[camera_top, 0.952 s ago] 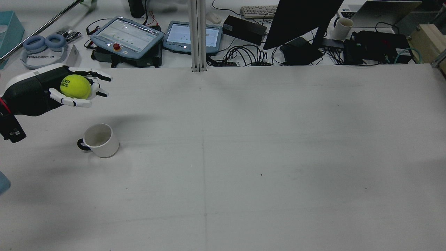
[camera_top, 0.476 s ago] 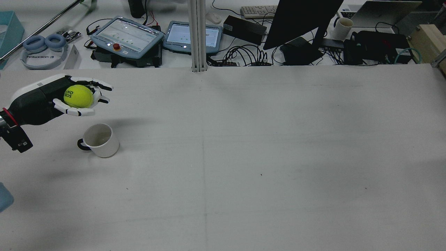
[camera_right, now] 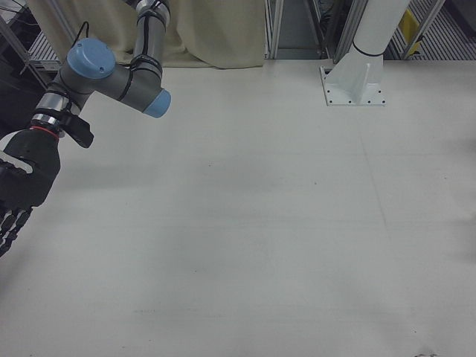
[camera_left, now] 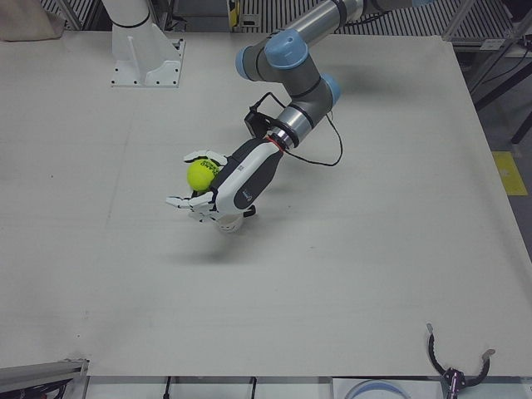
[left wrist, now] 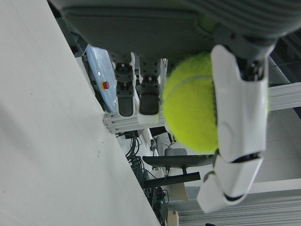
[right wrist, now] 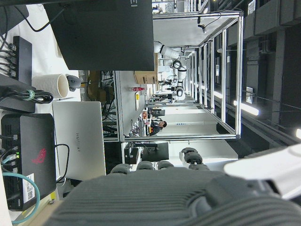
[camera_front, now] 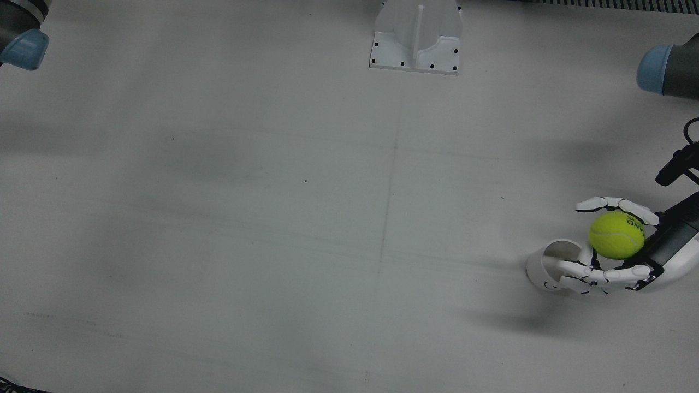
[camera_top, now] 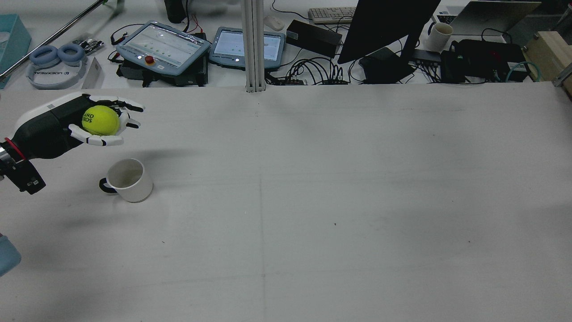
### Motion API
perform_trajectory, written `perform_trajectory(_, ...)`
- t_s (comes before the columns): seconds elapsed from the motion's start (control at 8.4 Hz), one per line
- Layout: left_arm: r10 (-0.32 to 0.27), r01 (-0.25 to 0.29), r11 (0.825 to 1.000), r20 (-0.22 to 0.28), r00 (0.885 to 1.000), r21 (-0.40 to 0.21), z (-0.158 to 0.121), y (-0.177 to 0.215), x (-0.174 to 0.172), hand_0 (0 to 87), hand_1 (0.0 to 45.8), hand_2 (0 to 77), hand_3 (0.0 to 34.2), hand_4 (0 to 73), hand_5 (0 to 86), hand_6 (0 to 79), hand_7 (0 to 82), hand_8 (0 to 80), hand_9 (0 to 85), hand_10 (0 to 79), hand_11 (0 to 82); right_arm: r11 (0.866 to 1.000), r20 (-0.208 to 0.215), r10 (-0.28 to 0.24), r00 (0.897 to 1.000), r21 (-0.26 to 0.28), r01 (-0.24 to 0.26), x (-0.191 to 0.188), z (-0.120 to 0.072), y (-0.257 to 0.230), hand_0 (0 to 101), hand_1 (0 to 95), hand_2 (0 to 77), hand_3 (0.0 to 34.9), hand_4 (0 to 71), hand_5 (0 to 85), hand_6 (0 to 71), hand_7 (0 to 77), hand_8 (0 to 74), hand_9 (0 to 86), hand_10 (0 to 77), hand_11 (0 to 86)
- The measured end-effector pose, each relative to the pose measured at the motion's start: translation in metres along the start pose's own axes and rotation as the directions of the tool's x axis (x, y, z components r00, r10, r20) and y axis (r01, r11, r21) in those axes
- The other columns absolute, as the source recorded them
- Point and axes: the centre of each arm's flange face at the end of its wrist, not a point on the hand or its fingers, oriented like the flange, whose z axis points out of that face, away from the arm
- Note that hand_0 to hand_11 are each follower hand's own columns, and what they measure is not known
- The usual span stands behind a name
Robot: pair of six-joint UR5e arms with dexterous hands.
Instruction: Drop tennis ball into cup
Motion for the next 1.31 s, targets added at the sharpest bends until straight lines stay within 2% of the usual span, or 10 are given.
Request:
perform_trajectory(0.24, -0.003, 0.003, 1.0, 0.004, 1.0, -0.001, -0.0014, -0.003, -0.0041, 56.3, 23.5, 24.0, 0.0, 35.5, 14.2, 50.7, 58.4, 38.7, 56.2, 14.2, 19.1, 1.0, 0.0, 0.0, 1.0, 0.0, 0.0, 0.0, 0.0, 0.0001, 0, 0.5, 0.5, 0.0, 0.0, 0.0, 0.0, 0.5, 0.0, 0.0, 0.0, 0.5)
perform_trajectory(0.36, -0.004, 0.004, 1.0, 0.003, 1.0, -0.008, -0.0014, -0.0033, -0.005, 61.7, 25.1, 11.4, 0.0, 15.8, 4.9, 50.7, 58.4, 13.6, 34.9, 1.6, 6.5, 1.0, 0.0, 0.0, 1.0, -0.001, 0.0, 0.0, 0.0, 0.0002, 0, 0.5, 0.5, 0.0, 0.0, 0.0, 0.0, 0.5, 0.0, 0.0, 0.0, 0.5)
perform_trajectory(0.48, -0.003, 0.003, 1.0, 0.003, 1.0, -0.012, -0.0011, -0.0034, -0.0053, 63.5, 25.6, 9.3, 0.2, 9.8, 4.4, 50.7, 58.4, 0.0, 20.2, 0.5, 3.3, 1.0, 0.0, 0.0, 1.0, 0.0, 0.0, 0.0, 0.0, 0.0002, 0, 0.5, 0.5, 0.0, 0.0, 0.0, 0.0, 0.5, 0.0, 0.0, 0.0, 0.5)
perform_trajectory(0.6, -0.003, 0.003, 1.0, 0.003, 1.0, -0.019, -0.0008, -0.0032, -0.0057, 63.5, 25.1, 11.4, 0.0, 6.0, 5.4, 50.7, 58.4, 0.0, 1.6, 0.5, 2.7, 1.0, 0.0, 0.0, 1.0, 0.0, 0.0, 0.0, 0.0, 0.0002, 0, 0.5, 0.5, 0.0, 0.0, 0.0, 0.0, 0.0, 0.0, 0.0, 0.0, 0.5)
perform_trajectory(0.71, -0.002, 0.002, 1.0, 0.004, 1.0, -0.026, -0.0008, -0.0032, -0.006, 58.9, 25.1, 19.6, 0.0, 2.2, 5.4, 50.7, 58.4, 0.0, 2.7, 0.5, 1.6, 1.0, 0.0, 0.0, 1.0, -0.001, 0.0, 0.0, 0.0, 0.0002, 0, 0.5, 0.5, 0.0, 0.0, 0.0, 0.0, 0.0, 0.0, 0.0, 0.0, 0.5)
perform_trajectory(0.83, -0.002, 0.003, 1.0, 0.005, 1.0, -0.031, -0.0007, -0.0031, -0.0067, 58.9, 30.0, 16.9, 0.0, 2.2, 5.4, 50.7, 58.4, 0.0, 2.7, 0.5, 1.6, 1.0, 0.0, 0.0, 1.0, 0.0, 0.0, 0.0, 0.0, 0.0002, 0, 0.5, 0.5, 0.0, 0.0, 0.0, 0.0, 0.0, 0.0, 0.0, 0.0, 0.5)
perform_trajectory(0.95, -0.003, 0.004, 0.999, 0.006, 1.0, -0.034, -0.0006, -0.003, -0.0069, 60.0, 37.1, 13.6, 0.0, 1.1, 6.0, 36.0, 48.0, 0.0, 2.2, 0.0, 1.1, 1.0, 0.0, 0.0, 1.0, 0.0, 0.0, 0.0, 0.0, 0.0002, 0, 0.5, 0.5, 0.0, 0.0, 0.0, 0.0, 0.0, 0.0, 0.0, 0.0, 0.5)
perform_trajectory(1.07, -0.004, 0.005, 0.999, 0.006, 1.0, -0.035, -0.0007, -0.003, -0.0069, 60.0, 37.1, 13.6, 0.0, 1.1, 6.0, 36.0, 48.0, 0.0, 2.2, 0.0, 1.1, 1.0, 0.0, 0.0, 1.0, -0.001, 0.0, 0.0, 0.0, 0.0002, 0, 0.5, 0.5, 0.0, 0.0, 0.0, 0.0, 0.5, 0.0, 0.0, 0.0, 0.5)
perform_trajectory(1.19, -0.005, 0.005, 0.999, 0.006, 1.0, -0.034, -0.0011, -0.0034, -0.0069, 59.9, 32.2, 13.6, 0.0, 1.1, 5.4, 10.4, 26.2, 0.0, 2.2, 0.0, 1.1, 1.0, 0.0, 0.0, 1.0, -0.001, 0.0, 0.0, 0.0001, 0.0002, 0, 0.5, 0.5, 0.0, 0.0, 0.0, 0.0, 0.5, 0.0, 0.0, 0.0, 0.5)
perform_trajectory(1.31, -0.005, 0.005, 0.999, 0.006, 1.0, -0.034, -0.0013, -0.0035, -0.0068, 59.9, 32.2, 14.7, 0.0, 1.1, 5.4, 0.0, 11.4, 0.0, 2.2, 0.0, 1.1, 1.0, 0.0, 0.0, 1.0, 0.0, 0.0, 0.0, 0.0, 0.0002, 0, 0.5, 0.5, 0.0, 0.0, 0.0, 0.0, 0.0, 0.0, 0.0, 0.0, 0.5)
